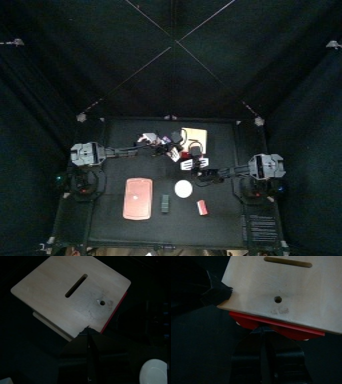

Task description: Close drawer

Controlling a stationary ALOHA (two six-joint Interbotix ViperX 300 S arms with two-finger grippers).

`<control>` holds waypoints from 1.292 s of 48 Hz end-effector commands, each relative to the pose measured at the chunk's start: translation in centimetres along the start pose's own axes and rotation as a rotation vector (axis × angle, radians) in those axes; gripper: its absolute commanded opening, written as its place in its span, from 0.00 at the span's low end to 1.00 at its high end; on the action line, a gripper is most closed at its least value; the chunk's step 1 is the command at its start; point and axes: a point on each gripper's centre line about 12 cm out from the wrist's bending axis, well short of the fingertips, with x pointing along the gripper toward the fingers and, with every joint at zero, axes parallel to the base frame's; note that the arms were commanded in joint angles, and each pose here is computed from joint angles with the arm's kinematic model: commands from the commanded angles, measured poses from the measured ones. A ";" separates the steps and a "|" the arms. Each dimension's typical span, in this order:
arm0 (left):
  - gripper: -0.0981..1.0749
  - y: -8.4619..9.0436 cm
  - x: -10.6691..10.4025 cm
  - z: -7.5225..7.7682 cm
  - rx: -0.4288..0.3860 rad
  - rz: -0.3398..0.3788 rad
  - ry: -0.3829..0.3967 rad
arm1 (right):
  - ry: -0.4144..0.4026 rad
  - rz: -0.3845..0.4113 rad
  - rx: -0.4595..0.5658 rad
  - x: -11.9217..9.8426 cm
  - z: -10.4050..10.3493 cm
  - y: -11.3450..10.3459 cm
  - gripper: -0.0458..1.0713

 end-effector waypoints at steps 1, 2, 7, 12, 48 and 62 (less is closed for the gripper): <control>0.41 -0.5 -1.7 2.2 0.002 -0.025 -0.070 | -0.021 0.062 0.036 -2.2 1.3 0.9 0.30; 0.41 -0.6 -1.9 2.3 0.003 -0.027 -0.076 | -0.023 0.064 0.035 -2.4 1.3 1.0 0.30; 0.41 -0.7 -2.6 3.0 0.006 -0.041 -0.107 | -0.040 0.069 0.025 -3.3 1.2 1.1 0.30; 0.41 -0.9 -3.3 3.6 0.008 -0.051 -0.130 | -0.056 0.076 0.011 -4.5 0.9 1.2 0.30; 0.41 -5.2 -11.8 0.0 0.132 -0.291 -0.278 | -0.041 0.135 -0.024 -6.8 -0.9 2.7 0.30; 0.41 -6.8 -16.2 -2.7 0.185 -0.383 -0.304 | -0.037 0.172 -0.035 -7.9 -1.2 3.1 0.30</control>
